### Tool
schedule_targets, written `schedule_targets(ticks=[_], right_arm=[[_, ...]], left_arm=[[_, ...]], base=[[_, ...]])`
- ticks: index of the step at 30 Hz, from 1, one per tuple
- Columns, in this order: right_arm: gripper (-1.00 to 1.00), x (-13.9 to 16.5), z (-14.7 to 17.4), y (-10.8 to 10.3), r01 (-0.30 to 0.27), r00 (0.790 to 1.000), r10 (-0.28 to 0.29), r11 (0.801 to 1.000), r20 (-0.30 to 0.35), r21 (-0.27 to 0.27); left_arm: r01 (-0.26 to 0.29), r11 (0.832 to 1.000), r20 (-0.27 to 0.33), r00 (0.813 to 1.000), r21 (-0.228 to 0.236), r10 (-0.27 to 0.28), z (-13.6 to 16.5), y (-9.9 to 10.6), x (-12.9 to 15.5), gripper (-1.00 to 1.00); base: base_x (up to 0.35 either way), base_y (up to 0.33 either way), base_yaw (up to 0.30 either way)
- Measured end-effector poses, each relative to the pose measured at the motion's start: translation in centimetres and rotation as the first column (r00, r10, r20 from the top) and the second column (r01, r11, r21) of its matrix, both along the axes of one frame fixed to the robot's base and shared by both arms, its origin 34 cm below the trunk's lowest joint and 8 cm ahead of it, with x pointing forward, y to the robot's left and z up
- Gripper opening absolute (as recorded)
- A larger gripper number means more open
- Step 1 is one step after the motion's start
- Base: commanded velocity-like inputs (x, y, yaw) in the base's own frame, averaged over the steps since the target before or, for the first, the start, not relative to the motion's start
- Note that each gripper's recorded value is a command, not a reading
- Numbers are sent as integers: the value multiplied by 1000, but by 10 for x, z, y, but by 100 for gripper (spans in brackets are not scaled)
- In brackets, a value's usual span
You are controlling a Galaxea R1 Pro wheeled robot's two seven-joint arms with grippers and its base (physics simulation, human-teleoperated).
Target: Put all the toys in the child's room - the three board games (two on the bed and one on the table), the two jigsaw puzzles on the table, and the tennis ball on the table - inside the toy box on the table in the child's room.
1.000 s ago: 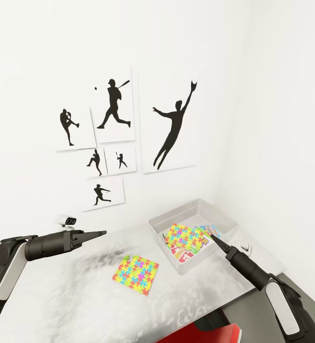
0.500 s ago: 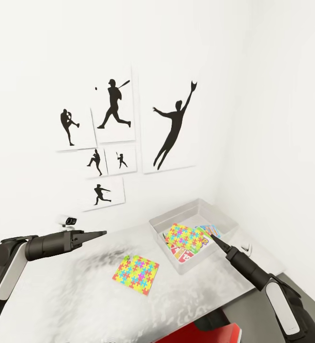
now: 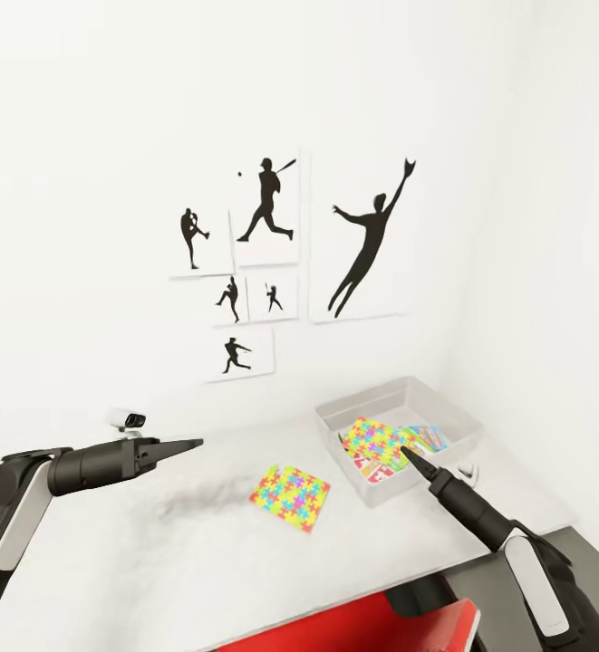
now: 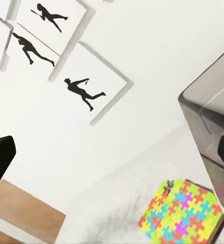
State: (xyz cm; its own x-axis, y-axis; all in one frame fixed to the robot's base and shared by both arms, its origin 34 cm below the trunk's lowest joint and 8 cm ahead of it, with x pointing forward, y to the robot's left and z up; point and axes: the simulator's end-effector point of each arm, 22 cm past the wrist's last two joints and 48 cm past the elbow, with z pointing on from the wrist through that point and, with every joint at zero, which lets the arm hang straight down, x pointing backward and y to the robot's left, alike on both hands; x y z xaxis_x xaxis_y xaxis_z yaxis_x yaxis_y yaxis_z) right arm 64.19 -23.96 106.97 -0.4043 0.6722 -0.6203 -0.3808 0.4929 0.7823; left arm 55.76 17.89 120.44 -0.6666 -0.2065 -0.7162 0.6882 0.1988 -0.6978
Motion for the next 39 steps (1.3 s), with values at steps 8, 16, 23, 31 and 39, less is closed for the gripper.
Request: schedule_targets(ticks=[8, 16, 23, 31, 39], right_arm=[[100, 0, 1, 0, 1, 1000, -1, 1000, 1, -1], [100, 0, 0, 0, 1, 1000, -1, 1000, -1, 0], [100, -1, -4, -1, 3, 1000, -3, 1000, -9, 3], [100, -1, -7, -1, 5, 1000, -5, 1000, -18, 3], [100, 1, -19, -5, 25, 998, -25, 1000, -52, -4]], left_arm=[[0, 1000, 2, 1000, -1, 0, 1, 0, -1, 100], [0, 1000, 2, 1000, 0, 0, 1, 0, -1, 100], [-1, 1000, 3, 1000, -1, 1, 1, 0, 0, 100], [-1, 1000, 3, 1000, 0, 1, 1, 0, 0, 100], [-4, 1000, 3, 1000, 2, 4, 2, 2, 0, 100]], base=[[-125, 117, 283], [-35, 260, 220], [-2, 219, 26], [0, 31, 1], [0, 55, 0]])
